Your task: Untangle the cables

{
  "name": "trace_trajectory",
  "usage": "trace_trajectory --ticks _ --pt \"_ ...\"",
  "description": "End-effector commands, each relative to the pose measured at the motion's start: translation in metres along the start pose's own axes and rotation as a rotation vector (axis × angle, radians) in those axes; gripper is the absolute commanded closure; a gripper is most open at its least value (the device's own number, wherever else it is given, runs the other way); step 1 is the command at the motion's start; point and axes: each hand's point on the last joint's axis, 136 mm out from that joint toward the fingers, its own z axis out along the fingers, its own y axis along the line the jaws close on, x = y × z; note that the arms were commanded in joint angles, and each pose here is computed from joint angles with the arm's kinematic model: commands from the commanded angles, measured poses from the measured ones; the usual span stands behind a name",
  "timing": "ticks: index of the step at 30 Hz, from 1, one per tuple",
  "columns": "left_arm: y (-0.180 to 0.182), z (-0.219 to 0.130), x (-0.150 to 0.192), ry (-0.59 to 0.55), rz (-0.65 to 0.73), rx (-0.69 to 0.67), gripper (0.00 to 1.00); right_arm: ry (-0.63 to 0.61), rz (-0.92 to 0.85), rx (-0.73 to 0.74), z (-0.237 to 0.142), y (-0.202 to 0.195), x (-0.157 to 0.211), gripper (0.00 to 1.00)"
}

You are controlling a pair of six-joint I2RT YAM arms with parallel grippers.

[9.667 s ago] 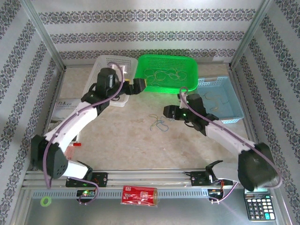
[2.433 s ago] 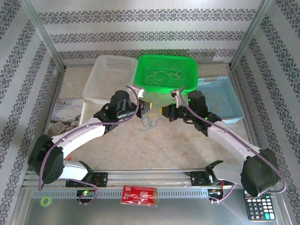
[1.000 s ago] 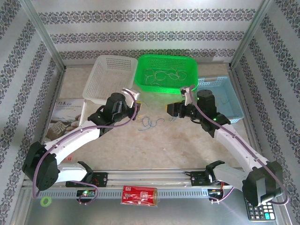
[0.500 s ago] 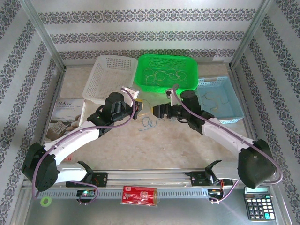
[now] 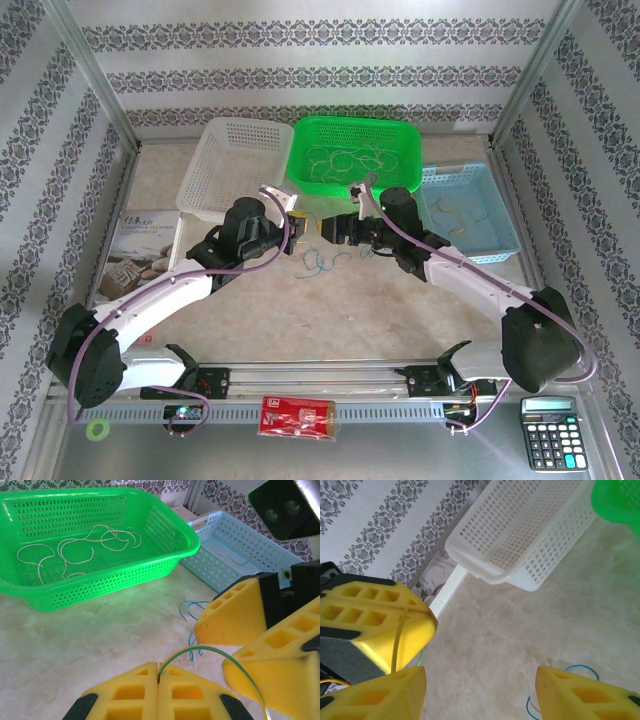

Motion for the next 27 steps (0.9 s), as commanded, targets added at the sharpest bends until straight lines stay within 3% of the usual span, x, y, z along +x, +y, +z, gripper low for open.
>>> trace_trajectory --ticks 1,8,18,20,24,27 --pt "-0.005 -0.001 -0.013 -0.040 -0.001 0.005 1.00 -0.084 -0.011 0.009 -0.018 0.004 -0.014 0.40" --pt "-0.005 -0.001 -0.014 -0.041 0.003 0.007 1.00 -0.093 -0.014 -0.008 -0.023 0.015 -0.012 0.39" --pt "-0.007 -0.001 -0.017 -0.048 0.006 0.012 1.00 -0.035 -0.029 -0.036 0.010 0.026 -0.007 0.35" --pt "-0.007 -0.002 -0.019 -0.053 0.005 0.015 1.00 -0.018 -0.026 -0.045 0.018 0.026 -0.005 0.45" --pt "-0.009 -0.001 -0.016 -0.051 0.003 0.028 1.00 -0.013 -0.033 -0.049 0.019 0.025 -0.006 0.98" --pt "-0.013 0.001 -0.010 -0.039 0.001 0.056 0.96 -0.036 -0.047 -0.037 0.008 0.026 -0.014 1.00"
